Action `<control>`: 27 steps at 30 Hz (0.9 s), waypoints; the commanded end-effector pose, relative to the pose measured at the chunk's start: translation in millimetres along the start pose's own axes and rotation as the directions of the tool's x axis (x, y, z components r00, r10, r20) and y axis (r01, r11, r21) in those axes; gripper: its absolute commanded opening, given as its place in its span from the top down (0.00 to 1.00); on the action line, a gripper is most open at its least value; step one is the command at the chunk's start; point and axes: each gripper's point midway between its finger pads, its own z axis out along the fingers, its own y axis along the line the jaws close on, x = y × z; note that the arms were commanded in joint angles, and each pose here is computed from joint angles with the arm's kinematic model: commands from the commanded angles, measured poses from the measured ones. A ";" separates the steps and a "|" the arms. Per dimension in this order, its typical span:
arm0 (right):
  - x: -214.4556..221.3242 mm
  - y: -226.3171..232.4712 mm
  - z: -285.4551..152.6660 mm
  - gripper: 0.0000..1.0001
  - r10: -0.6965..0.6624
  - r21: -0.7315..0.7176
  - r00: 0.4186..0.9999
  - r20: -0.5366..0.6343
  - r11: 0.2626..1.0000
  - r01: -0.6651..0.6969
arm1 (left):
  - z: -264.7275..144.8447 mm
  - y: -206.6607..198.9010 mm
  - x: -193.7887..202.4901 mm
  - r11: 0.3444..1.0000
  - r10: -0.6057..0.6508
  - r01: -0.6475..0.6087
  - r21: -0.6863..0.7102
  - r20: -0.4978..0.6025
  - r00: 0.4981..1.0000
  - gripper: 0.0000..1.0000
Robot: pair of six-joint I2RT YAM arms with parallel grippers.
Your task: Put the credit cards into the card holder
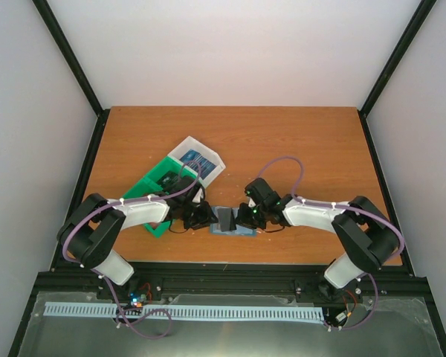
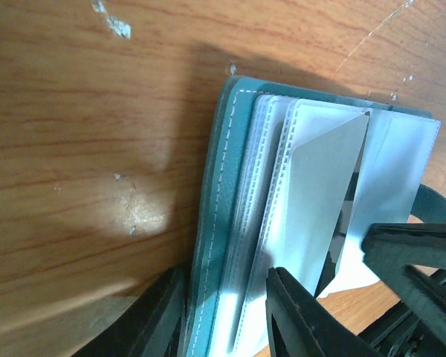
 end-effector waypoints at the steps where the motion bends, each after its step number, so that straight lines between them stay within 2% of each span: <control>1: -16.0 14.3 -15.9 0.91 -0.203 -0.006 0.973 0.110 0.979 0.205 | 4.8 18.1 12.9 0.998 -0.021 0.019 -0.060 -0.039 0.999 0.67; 4: -9.8 19.4 -12.9 0.88 -0.199 -0.051 0.975 0.094 0.978 0.205 | 3.0 15.8 13.6 0.999 -0.005 0.003 -0.053 -0.043 0.999 0.66; 10: -15.1 15.6 -22.6 0.87 -0.192 0.030 0.973 0.128 0.981 0.190 | -2.2 15.9 15.8 0.998 0.044 -0.046 -0.051 -0.039 0.998 0.65; 17: 24.6 7.9 -6.6 0.92 -0.178 0.036 0.984 0.005 0.983 0.178 | -3.5 27.7 25.0 0.996 0.069 -0.071 -0.054 -0.038 0.997 0.72; 22: 29.7 14.1 3.7 0.93 -0.183 0.036 0.983 0.023 0.983 0.182 | -2.3 22.1 21.5 0.995 0.102 -0.102 -0.014 -0.013 0.995 0.72; 27: 26.4 7.8 13.7 0.96 -0.199 0.096 0.979 0.032 0.976 0.195 | -5.6 23.5 10.7 0.992 0.119 -0.117 -0.048 0.043 0.992 0.72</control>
